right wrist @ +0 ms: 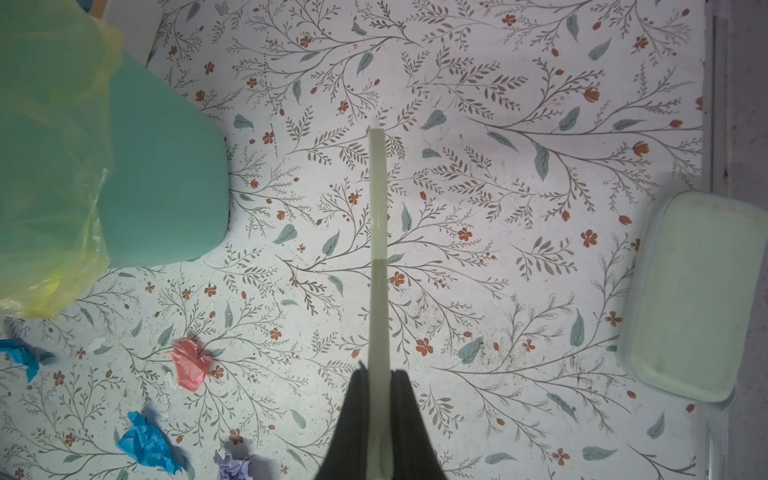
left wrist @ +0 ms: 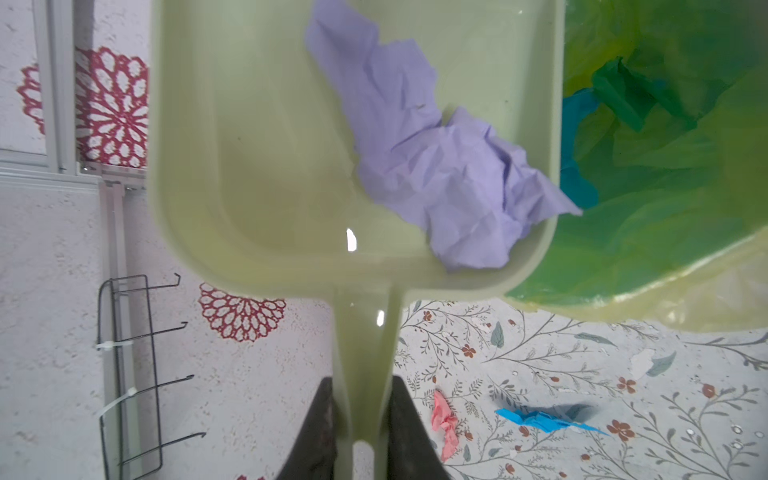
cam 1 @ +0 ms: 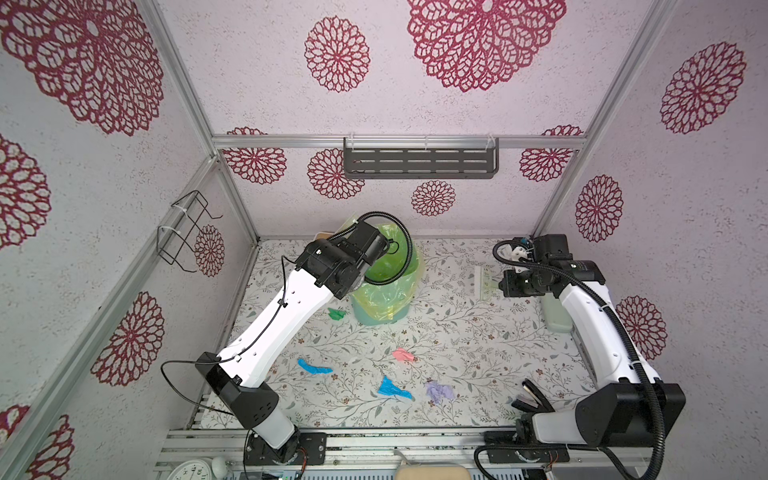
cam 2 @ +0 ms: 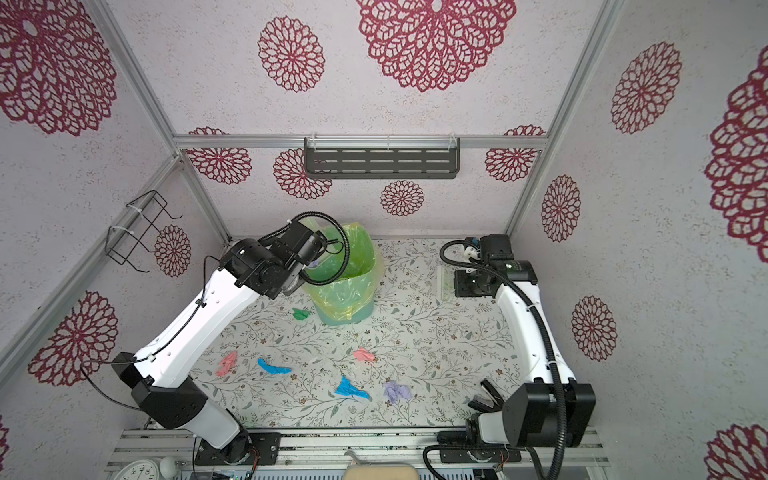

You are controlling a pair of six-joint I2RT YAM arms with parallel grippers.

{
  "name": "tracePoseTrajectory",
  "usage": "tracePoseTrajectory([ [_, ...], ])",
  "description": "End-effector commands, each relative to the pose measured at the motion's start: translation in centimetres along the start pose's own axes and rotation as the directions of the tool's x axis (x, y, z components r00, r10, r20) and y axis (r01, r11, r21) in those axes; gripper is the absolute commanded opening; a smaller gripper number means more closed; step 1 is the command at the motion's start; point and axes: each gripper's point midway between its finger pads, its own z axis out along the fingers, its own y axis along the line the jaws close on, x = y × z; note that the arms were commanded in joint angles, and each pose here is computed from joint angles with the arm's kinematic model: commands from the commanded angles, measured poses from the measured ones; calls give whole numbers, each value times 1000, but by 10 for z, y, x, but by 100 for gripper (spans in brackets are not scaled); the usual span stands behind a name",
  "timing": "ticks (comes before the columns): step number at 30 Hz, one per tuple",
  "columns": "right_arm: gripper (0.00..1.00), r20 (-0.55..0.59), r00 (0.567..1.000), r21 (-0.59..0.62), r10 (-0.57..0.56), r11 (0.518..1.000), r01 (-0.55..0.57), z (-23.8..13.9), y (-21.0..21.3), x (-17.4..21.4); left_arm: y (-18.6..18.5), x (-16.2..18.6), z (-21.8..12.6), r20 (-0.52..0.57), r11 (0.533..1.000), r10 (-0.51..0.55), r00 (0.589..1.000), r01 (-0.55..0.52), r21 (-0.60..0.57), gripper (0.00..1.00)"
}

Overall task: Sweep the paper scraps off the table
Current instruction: 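Tip the dustpan over the bin with the left gripper to drop the purple scrap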

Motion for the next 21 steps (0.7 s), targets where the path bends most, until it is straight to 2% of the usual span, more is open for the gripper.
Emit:
tracePoseTrajectory([
  [1, 0, 28, 1000, -28, -6, 1000, 7, -8, 4, -10, 5, -5, 4, -16, 992, 64, 998, -66, -104, 10],
  [8, 0, 22, 1000, -40, -3, 999, 4, -7, 6, -7, 4, -4, 4, -41, 962, 154, 987, -159, -221, 10],
  [21, 0, 13, 1000, -57, -1, 998, 2, -5, 9, -6, 0, -12, 2, -45, 907, 251, 967, -251, -338, 10],
])
